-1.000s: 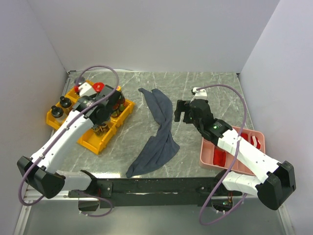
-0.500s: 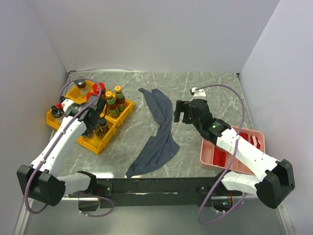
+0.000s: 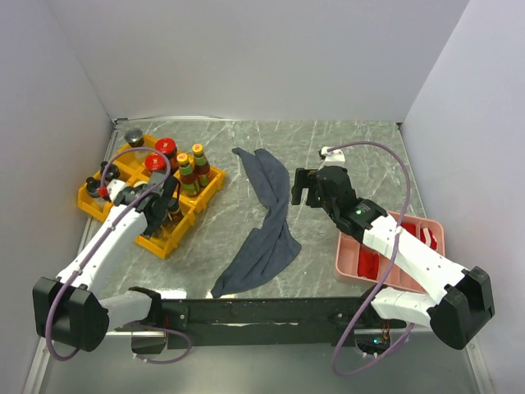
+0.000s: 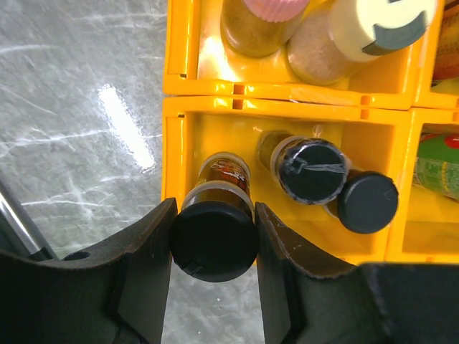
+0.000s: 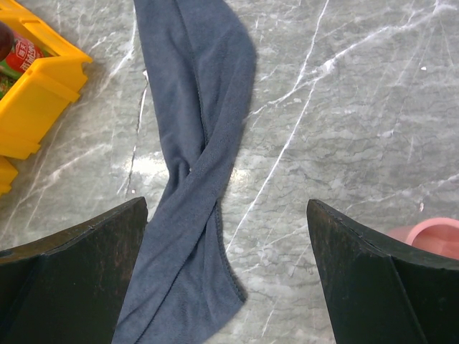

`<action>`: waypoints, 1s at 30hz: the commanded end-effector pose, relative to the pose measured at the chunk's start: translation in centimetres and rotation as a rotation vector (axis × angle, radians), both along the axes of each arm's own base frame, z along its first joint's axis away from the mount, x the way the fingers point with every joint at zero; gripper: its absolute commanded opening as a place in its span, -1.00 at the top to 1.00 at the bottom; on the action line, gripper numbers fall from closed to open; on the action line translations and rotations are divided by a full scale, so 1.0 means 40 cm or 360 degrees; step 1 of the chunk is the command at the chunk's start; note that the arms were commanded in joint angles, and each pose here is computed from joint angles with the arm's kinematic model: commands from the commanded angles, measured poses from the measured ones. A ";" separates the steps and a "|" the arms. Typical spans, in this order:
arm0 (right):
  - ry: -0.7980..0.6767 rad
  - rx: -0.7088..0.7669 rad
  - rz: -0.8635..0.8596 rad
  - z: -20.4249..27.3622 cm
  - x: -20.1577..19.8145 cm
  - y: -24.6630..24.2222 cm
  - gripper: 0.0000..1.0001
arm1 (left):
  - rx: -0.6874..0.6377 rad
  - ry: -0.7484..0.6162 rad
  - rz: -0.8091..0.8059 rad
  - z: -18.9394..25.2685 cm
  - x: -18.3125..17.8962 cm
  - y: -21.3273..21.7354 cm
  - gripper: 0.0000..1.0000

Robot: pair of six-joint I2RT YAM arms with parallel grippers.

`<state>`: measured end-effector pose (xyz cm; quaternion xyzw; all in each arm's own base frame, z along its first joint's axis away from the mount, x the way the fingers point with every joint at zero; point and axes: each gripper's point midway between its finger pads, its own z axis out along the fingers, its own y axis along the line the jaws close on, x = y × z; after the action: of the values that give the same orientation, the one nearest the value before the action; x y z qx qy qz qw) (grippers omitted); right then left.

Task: Organize the condiment bottles
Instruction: Place the bottle in the storage box.

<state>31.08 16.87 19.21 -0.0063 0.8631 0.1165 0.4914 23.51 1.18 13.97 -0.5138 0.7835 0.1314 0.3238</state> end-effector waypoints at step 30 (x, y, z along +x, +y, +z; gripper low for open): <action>-0.0082 0.0042 -0.0007 0.035 0.003 -0.007 -1.00 | 0.0071 -0.0008 0.0151 -0.005 0.008 0.033 -0.27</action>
<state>30.95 16.76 18.92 -0.0065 0.8635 0.1158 0.4908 24.17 1.29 11.27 -0.5323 0.7747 0.1459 0.3084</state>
